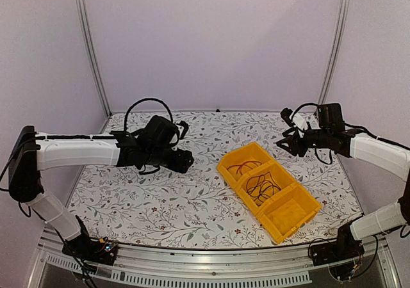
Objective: Untangle the cables
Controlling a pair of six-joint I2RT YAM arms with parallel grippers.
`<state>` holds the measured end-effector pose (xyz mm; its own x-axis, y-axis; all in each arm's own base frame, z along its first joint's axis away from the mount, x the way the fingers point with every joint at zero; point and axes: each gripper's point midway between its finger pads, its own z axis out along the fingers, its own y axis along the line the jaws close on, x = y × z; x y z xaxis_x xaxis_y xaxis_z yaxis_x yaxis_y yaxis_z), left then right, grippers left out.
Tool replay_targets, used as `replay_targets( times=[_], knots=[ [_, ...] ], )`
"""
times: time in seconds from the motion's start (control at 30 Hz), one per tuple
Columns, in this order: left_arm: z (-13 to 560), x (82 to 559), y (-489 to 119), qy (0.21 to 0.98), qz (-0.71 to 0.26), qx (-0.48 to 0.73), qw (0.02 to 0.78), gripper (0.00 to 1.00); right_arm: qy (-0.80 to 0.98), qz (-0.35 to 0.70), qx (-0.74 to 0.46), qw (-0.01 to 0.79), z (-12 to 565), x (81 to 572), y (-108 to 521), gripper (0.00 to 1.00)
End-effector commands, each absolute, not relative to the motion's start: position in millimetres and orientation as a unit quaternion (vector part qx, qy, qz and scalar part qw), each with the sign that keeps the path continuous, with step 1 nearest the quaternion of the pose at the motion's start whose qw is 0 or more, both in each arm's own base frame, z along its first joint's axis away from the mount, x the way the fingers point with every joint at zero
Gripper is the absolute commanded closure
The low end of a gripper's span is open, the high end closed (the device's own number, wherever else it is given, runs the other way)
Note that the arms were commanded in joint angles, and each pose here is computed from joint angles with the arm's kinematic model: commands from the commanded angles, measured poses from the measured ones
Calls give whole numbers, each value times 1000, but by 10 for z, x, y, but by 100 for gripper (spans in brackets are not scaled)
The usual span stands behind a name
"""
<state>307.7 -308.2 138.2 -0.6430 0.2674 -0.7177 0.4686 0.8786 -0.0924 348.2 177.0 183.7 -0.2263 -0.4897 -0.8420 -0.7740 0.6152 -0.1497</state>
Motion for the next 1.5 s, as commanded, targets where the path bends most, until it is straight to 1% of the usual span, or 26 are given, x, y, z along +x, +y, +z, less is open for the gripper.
replay_targets(
  times=[0.0, 0.3, 0.57, 0.73, 0.87, 1.07, 1.33, 1.47],
  knots=[
    [1210, 3229, -2689, 916, -129, 136, 355, 30, 766, 159, -420, 461, 1807, 3456, 1800, 49],
    [874, 3598, -2431, 932, -75, 105, 337, 30, 769, 159, -424, 451, 1734, 3460, 1801, 49],
    [697, 3827, -2428, 938, -55, 113, 323, 32, 771, 152, -427, 448, 1709, 3465, 1781, 49],
    [649, 3899, -2415, 939, -47, 115, 320, 36, 770, 151, -429, 448, 1709, 3457, 1784, 49],
    [650, 3921, -2415, 938, -44, 121, 321, 42, 770, 154, -430, 445, 1694, 3448, 1791, 49],
    [720, 3907, -2416, 937, -46, 129, 321, 47, 768, 145, -435, 447, 1700, 3446, 1770, 49],
    [787, 4005, -2404, 938, -47, 122, 322, 49, 769, 159, -433, 442, 1683, 3440, 1806, 49],
    [719, 4048, -2487, 940, -67, 130, 307, 52, 774, 163, -433, 432, 1635, 3454, 1814, 49]
  ],
)
